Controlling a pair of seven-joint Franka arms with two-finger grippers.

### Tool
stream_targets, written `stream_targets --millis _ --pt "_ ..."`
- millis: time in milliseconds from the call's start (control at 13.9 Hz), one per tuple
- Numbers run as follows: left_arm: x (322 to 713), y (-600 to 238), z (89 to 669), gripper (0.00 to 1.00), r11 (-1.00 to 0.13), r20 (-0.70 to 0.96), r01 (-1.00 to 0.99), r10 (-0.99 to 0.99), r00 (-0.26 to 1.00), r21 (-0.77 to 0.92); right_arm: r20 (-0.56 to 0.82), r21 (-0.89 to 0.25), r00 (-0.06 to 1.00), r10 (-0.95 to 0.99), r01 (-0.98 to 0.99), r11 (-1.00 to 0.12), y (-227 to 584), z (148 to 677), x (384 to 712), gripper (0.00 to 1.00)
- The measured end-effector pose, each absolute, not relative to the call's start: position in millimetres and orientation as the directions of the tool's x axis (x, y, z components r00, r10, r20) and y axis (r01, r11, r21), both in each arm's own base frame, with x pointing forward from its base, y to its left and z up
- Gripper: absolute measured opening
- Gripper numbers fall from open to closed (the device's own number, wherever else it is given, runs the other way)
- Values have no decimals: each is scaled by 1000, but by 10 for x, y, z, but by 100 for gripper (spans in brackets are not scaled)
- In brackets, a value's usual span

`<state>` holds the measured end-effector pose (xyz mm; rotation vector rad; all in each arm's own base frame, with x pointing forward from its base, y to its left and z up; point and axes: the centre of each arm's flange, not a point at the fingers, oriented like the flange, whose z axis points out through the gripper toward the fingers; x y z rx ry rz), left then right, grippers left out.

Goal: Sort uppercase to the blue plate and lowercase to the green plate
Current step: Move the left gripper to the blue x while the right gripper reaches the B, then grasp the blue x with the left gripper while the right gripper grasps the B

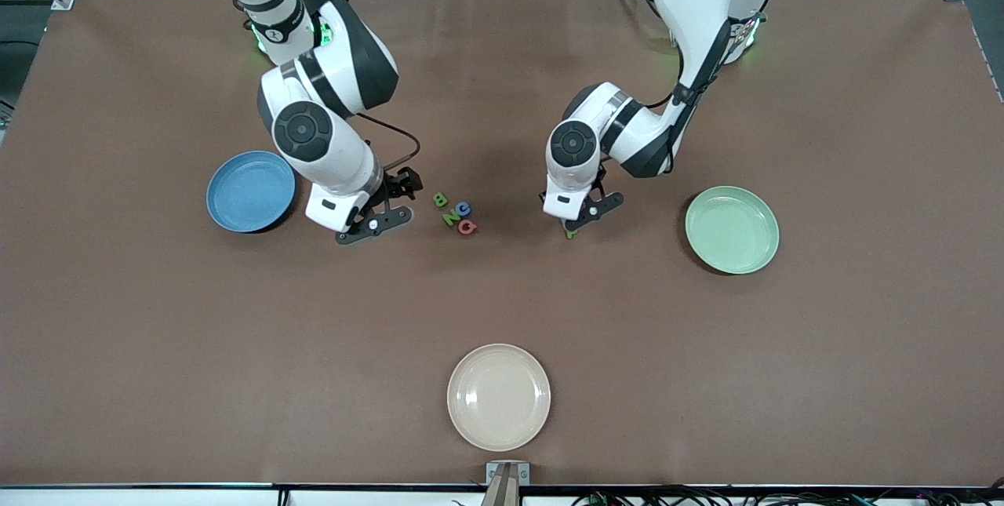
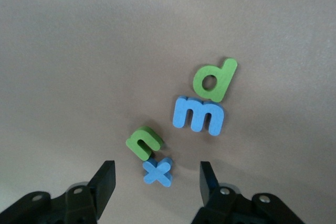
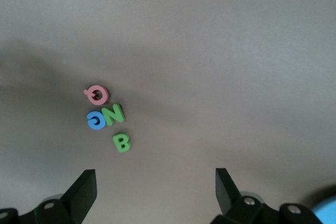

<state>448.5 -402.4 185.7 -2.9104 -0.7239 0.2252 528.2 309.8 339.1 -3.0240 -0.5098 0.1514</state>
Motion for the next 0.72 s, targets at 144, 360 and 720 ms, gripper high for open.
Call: stream_targets --millis 144,360,720 --pt "4422 -4031 1790 73 -867 -102 474 491 865 -153 -56 -83 949 309 304 -949 3197 3190 5138 99" --pt "4333 -4037 1710 70 -862 -99 483 500 861 -155 -33 -79 952 305 302 -950 3241 2956 4970 97" --pt "4340 -4057 1726 53 -863 -95 485 500 861 -144 -35 -71 940 340 337 -939 3411 2666 4770 91"
